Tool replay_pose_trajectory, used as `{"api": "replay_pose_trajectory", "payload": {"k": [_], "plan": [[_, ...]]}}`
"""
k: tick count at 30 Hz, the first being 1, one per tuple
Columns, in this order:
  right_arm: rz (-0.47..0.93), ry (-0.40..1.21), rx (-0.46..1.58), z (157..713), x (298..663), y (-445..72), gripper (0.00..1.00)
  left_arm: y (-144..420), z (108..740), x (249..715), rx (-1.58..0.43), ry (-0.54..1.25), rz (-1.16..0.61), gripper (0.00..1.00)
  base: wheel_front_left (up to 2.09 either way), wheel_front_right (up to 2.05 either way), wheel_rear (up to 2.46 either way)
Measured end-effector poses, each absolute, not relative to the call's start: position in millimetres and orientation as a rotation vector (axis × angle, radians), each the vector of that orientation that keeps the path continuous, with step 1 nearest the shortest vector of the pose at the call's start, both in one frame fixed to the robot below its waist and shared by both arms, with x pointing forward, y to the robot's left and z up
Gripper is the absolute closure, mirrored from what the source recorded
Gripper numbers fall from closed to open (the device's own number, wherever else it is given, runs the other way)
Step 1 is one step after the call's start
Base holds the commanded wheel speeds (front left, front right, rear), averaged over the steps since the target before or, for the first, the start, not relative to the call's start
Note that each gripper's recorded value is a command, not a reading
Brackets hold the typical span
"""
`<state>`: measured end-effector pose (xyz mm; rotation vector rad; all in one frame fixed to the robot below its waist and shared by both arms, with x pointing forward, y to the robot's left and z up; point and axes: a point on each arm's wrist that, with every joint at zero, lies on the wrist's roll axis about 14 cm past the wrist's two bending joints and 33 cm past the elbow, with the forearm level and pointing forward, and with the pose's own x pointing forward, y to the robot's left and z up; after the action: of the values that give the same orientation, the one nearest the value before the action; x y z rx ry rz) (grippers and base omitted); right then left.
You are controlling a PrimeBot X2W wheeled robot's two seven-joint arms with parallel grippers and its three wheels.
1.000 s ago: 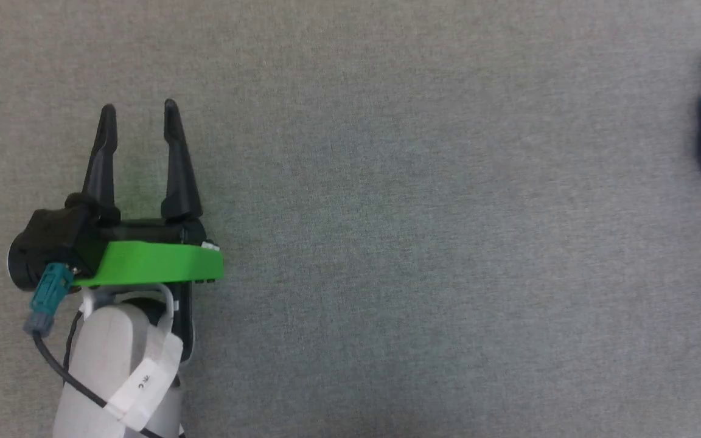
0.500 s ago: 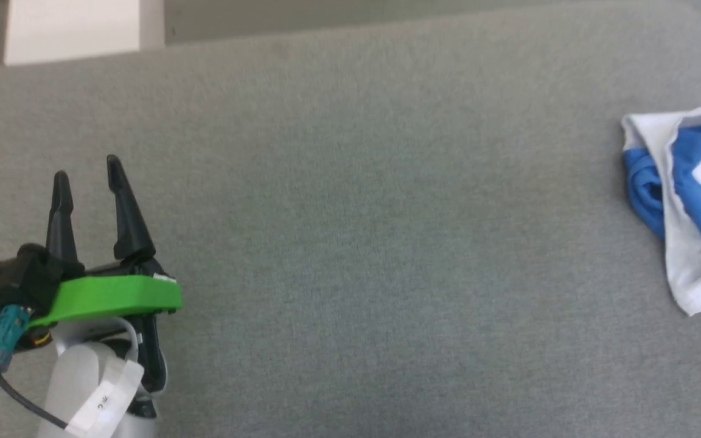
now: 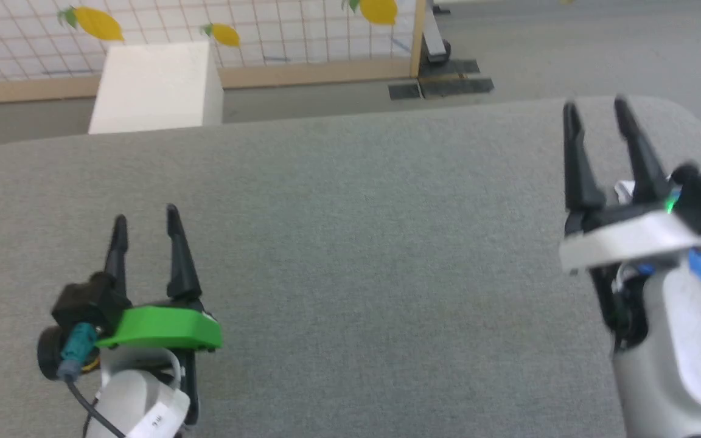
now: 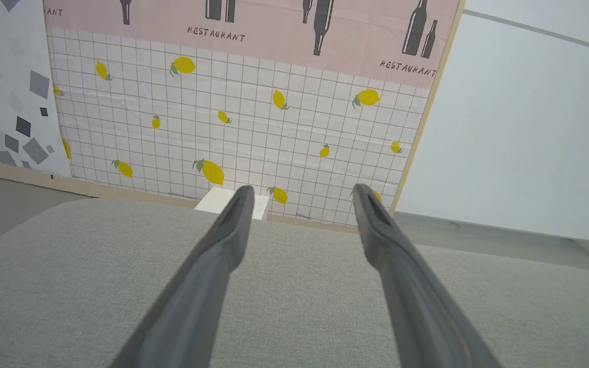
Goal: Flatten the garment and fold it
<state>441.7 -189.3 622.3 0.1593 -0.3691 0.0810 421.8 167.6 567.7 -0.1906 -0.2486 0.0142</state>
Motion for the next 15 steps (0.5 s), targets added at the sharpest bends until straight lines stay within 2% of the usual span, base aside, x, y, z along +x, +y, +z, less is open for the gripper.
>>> {"api": "replay_pose_trajectory", "payload": {"k": [15], "plan": [[0.068, -0.144, 0.176, 534.1, 394.1, -177.9, 0.00, 162.0, 530.6, 399.3, -0.171, -0.135, 0.014, 0.00, 0.00, 0.00, 0.00]]}}
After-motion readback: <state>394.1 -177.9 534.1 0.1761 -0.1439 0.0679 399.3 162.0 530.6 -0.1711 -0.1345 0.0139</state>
